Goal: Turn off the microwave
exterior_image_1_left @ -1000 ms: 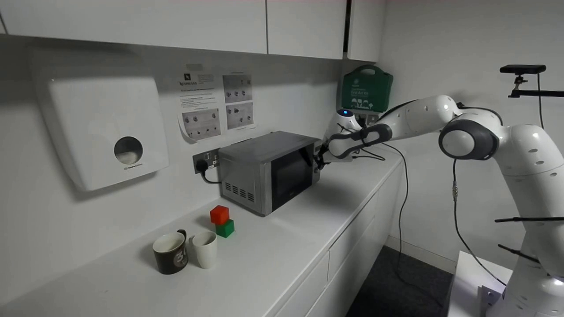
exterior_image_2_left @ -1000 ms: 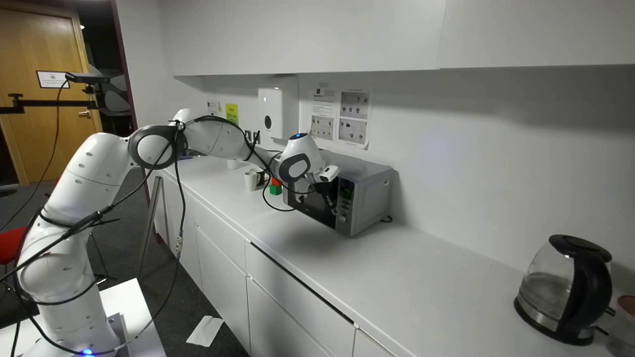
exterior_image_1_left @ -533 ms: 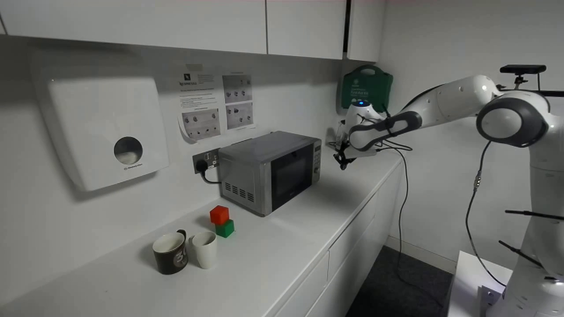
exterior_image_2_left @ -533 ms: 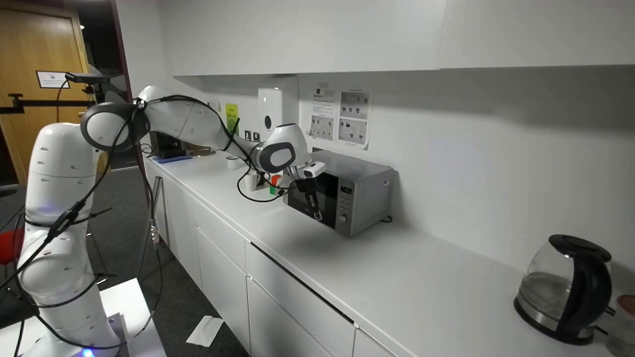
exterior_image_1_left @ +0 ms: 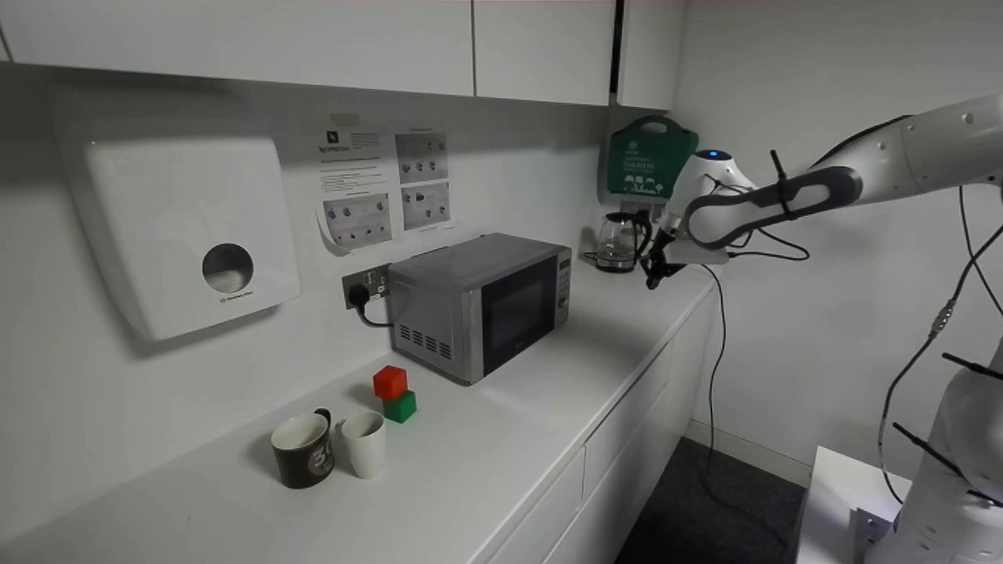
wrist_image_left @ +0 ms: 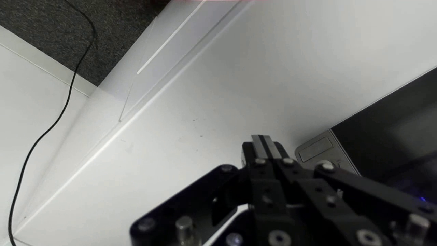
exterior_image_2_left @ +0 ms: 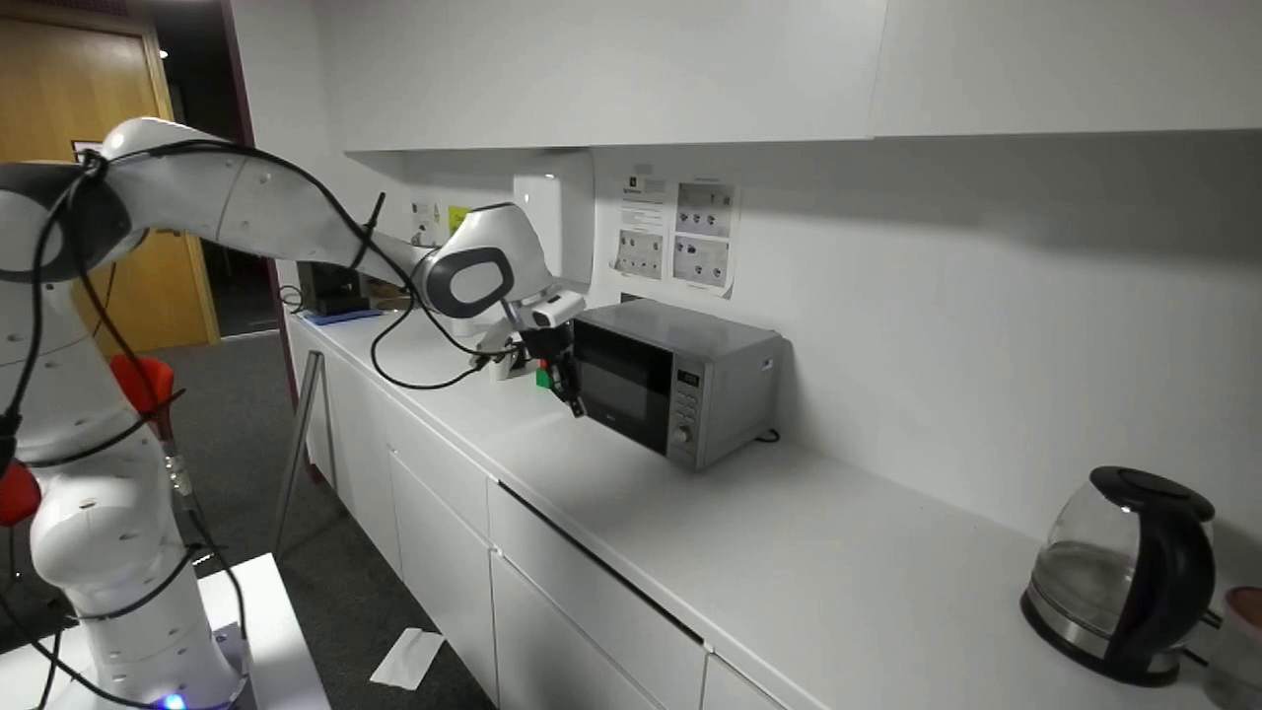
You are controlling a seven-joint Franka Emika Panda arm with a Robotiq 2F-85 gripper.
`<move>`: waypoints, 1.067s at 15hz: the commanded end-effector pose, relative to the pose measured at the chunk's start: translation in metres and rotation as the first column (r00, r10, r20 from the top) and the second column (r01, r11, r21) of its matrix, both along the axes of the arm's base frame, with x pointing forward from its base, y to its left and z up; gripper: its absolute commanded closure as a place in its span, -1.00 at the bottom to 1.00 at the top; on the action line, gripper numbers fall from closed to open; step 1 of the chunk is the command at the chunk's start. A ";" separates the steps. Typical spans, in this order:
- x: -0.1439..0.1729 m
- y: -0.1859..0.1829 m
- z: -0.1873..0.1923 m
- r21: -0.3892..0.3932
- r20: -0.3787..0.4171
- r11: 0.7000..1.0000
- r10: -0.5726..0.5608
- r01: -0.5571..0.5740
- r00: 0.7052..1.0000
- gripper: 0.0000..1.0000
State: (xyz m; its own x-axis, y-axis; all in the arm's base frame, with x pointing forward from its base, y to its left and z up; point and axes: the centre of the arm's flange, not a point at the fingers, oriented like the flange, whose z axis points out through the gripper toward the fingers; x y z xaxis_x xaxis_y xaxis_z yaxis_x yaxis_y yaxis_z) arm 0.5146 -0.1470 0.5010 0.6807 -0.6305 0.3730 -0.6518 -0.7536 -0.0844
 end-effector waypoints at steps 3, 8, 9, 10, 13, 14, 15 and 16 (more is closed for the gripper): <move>-0.080 0.015 0.020 0.070 0.214 0.998 -0.008 -0.007 0.977 1.00; -0.092 0.020 0.022 0.077 0.369 0.994 0.042 -0.076 0.928 1.00; -0.094 0.020 0.022 0.077 0.387 0.993 0.050 -0.086 0.921 1.00; -0.095 0.021 0.022 0.076 0.402 0.993 0.054 -0.092 0.914 1.00; -0.096 0.021 0.020 0.072 0.441 0.992 0.062 -0.104 0.896 1.00; -0.096 0.021 0.020 0.068 0.453 0.992 0.065 -0.107 0.889 1.00; -0.096 0.022 0.021 0.064 0.465 0.992 0.065 -0.106 0.883 1.00; -0.096 0.022 0.021 0.062 0.476 0.992 0.066 -0.108 0.877 1.00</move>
State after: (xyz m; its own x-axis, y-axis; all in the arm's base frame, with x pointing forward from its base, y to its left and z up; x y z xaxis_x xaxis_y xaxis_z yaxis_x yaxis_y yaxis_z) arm 0.4282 -0.1277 0.5229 0.5173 -0.6337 0.5751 -0.4919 -0.7701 -0.4062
